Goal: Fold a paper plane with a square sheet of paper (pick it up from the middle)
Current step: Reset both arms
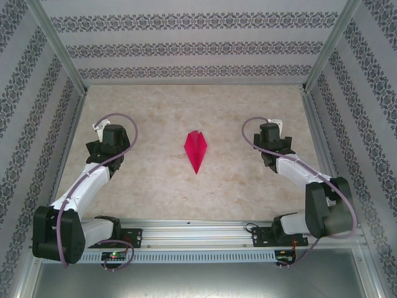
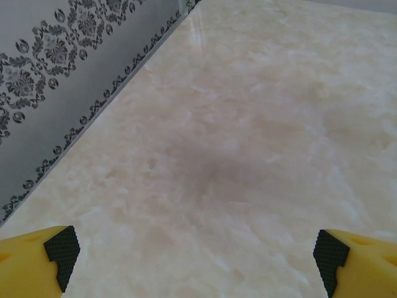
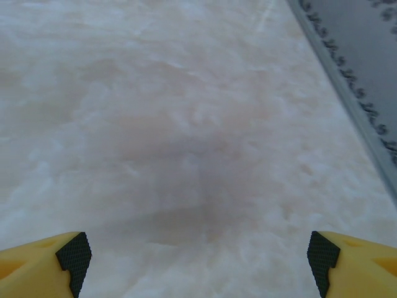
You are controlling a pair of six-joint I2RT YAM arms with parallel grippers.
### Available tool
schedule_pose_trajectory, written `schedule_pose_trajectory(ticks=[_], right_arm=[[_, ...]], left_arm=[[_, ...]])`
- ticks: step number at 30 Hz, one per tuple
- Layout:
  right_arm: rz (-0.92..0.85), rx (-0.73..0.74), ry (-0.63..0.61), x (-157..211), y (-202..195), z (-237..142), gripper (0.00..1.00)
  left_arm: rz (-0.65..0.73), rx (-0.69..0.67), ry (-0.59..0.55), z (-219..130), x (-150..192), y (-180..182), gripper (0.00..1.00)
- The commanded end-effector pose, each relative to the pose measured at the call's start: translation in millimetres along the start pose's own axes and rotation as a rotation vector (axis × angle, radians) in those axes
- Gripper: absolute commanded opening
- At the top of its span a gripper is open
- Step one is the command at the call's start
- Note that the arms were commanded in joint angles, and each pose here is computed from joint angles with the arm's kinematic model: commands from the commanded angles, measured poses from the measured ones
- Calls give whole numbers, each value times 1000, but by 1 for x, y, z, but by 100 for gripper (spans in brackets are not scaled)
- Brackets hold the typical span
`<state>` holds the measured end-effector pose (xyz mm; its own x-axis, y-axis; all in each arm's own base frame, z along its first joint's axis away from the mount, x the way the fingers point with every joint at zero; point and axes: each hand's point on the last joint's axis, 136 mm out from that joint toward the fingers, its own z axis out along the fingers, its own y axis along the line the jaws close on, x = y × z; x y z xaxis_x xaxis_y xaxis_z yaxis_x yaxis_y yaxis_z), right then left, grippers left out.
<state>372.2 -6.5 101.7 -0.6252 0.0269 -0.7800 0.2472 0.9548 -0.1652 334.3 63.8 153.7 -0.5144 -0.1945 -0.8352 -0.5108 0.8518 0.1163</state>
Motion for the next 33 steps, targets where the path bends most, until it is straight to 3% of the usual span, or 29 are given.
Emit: schedule_pose_trajectory(ticks=[1, 7, 13, 16, 19, 22, 27, 29, 33], right_arm=[[-3, -125, -146, -20, 25, 7, 92], [-35, -207, -138, -24, 37, 13, 89], [30, -230, -299, -22, 13, -11, 92], [126, -138, -401, -27, -21, -13, 95], [177, -187, -383, -20, -24, -4, 94], [144, -236, -380, -18, -11, 4, 95], [101, -289, -361, -9, 4, 14, 97], [92, -288, -346, -17, 5, 15, 98], [75, -203, -361, -18, 3, 15, 98]], left_arm=[[32, -30, -83, 6, -9, 7, 100], [-10, 27, -122, 24, 2, -2, 100], [-27, 124, -196, 40, 8, -23, 100], [7, 173, -192, 46, 15, -35, 100], [45, 226, -213, 45, 12, -45, 100], [-11, 250, -238, 56, 18, -40, 100], [93, 424, -243, 58, 33, -75, 100], [101, 415, -191, 60, 36, -75, 100], [104, 398, -219, 60, 34, -75, 100]])
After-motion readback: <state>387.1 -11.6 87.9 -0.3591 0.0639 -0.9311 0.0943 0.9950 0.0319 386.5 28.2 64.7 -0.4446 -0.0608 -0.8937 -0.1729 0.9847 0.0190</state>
